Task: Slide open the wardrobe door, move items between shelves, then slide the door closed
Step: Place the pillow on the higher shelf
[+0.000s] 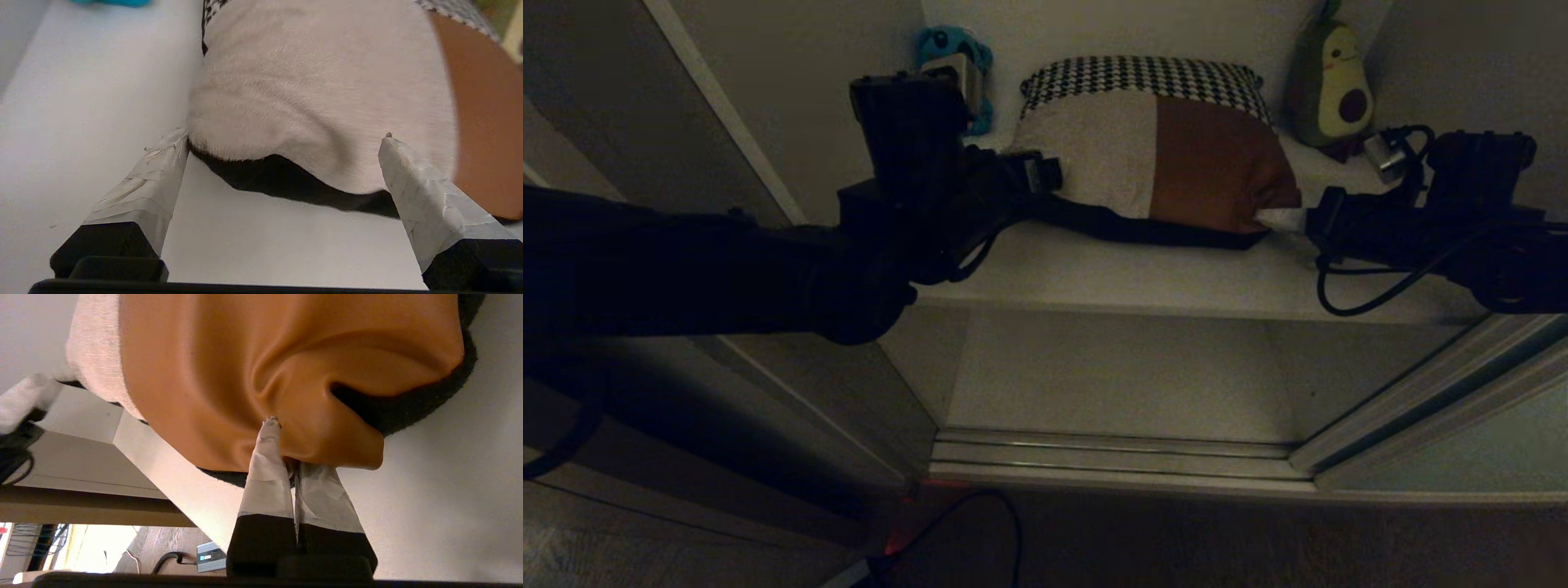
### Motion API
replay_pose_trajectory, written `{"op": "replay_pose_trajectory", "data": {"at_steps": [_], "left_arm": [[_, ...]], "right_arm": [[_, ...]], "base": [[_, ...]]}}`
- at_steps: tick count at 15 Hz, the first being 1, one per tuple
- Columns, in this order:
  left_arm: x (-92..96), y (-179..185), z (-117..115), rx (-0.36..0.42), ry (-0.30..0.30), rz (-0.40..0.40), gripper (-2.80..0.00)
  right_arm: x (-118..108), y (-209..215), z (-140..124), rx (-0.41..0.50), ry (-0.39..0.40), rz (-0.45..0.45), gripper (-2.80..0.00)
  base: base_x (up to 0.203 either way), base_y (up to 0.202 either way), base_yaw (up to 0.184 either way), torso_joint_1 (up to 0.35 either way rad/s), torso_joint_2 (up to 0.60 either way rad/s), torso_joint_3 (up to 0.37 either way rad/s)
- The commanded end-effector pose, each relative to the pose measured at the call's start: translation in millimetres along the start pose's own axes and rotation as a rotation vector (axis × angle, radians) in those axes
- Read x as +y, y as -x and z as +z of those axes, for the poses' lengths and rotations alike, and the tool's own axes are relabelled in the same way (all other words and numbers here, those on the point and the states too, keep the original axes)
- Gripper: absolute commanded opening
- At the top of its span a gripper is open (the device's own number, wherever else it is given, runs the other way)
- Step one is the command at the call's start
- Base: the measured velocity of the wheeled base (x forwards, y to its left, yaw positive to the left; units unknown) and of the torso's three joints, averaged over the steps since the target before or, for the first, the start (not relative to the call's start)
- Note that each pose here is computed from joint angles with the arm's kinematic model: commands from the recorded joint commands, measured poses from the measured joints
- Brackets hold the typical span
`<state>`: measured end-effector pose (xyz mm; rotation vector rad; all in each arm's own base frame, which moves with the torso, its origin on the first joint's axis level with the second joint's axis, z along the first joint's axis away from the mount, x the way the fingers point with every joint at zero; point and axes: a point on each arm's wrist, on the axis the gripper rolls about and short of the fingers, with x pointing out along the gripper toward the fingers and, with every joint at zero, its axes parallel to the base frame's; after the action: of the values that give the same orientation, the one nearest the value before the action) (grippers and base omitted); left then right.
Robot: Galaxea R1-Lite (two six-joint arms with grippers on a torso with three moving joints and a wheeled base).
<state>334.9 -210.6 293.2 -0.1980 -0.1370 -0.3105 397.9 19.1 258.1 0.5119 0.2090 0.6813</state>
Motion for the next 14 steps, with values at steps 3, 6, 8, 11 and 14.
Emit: {"op": "replay_pose_trajectory", "data": {"at_steps": [3,6,8,11,14], "left_arm": [[-2.9,31,17,0.008,0.009,-0.071,0.0],[-3.9,30,10,0.029,0.009,-0.076,0.0],[-5.6,30,8,0.034,0.009,-0.079,0.0],[-9.6,35,12,0.026,0.017,-0.094,0.0],[-12.1,42,10,0.04,0.016,-0.103,0.0]], "right_arm": [[3,2,1,-0.006,0.005,0.003,0.0],[4,3,2,-0.015,0.01,0.0,0.0],[5,4,2,-0.021,0.017,0.003,0.0],[16,20,-5,-0.04,0.034,0.016,0.0],[42,46,-5,-0.065,0.057,0.035,0.0]], "base": [[0.0,0.0,0.0,0.0,0.0,0.0],[0.0,0.0,0.0,0.0,0.0,0.0],[0.0,0.0,0.0,0.0,0.0,0.0],[0.0,0.0,0.0,0.0,0.0,0.0],[0.0,0.0,0.0,0.0,0.0,0.0]]}}
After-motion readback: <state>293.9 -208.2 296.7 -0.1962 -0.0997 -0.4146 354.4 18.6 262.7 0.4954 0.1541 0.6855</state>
